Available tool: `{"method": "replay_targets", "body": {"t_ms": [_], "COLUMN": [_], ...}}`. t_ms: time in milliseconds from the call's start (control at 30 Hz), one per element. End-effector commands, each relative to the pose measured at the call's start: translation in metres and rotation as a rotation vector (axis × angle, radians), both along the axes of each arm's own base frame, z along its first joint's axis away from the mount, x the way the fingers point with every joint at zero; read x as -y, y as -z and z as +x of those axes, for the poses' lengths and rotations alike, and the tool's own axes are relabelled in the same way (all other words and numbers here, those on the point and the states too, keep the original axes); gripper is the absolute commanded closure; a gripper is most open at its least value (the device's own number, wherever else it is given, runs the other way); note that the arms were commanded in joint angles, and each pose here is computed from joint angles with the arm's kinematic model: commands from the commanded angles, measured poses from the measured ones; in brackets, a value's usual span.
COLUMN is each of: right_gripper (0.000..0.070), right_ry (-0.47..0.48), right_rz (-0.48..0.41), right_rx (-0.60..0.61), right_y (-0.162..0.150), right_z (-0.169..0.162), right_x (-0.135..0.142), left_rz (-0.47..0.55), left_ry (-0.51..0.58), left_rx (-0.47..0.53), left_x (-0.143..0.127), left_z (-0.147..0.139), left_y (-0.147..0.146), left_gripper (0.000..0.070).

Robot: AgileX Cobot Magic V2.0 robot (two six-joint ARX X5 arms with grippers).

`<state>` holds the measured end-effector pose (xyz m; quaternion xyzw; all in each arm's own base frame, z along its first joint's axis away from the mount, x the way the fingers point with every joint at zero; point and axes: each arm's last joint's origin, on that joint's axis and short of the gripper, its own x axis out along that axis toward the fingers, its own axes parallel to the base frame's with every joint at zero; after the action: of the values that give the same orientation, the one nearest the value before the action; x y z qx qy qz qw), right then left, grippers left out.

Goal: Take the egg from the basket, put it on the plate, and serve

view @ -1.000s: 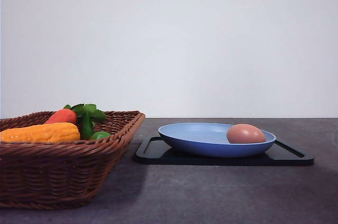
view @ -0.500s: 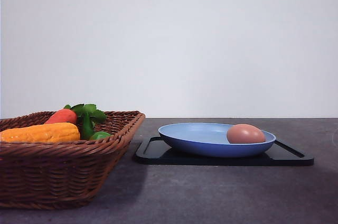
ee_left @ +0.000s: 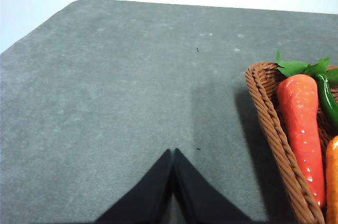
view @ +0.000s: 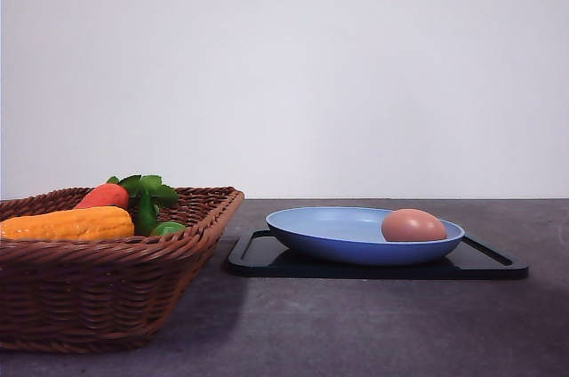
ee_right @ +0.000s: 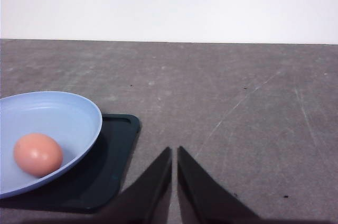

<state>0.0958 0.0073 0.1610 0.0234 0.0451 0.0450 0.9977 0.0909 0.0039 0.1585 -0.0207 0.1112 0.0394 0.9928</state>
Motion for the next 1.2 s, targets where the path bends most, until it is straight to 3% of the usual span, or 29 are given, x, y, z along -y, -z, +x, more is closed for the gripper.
{"method": "replay_targets", "body": {"t_ms": [0, 1167], "right_gripper": [0.0700, 0.0700], "right_ry": [0.006, 0.006], "right_rz": [0.007, 0.007], "right_rx": [0.005, 0.005], "right_y": [0.0008, 0.0008], "right_z": [0.0004, 0.0004], "right_x": [0.0003, 0.0003], "left_rz": [-0.003, -0.003], "left_ry": [0.001, 0.001], "left_rx": [-0.029, -0.029], "left_x": [0.0001, 0.0000], "left_z": [0.0008, 0.0008], "left_y": [0.0081, 0.0081], "left_gripper": [0.0700, 0.0700]}}
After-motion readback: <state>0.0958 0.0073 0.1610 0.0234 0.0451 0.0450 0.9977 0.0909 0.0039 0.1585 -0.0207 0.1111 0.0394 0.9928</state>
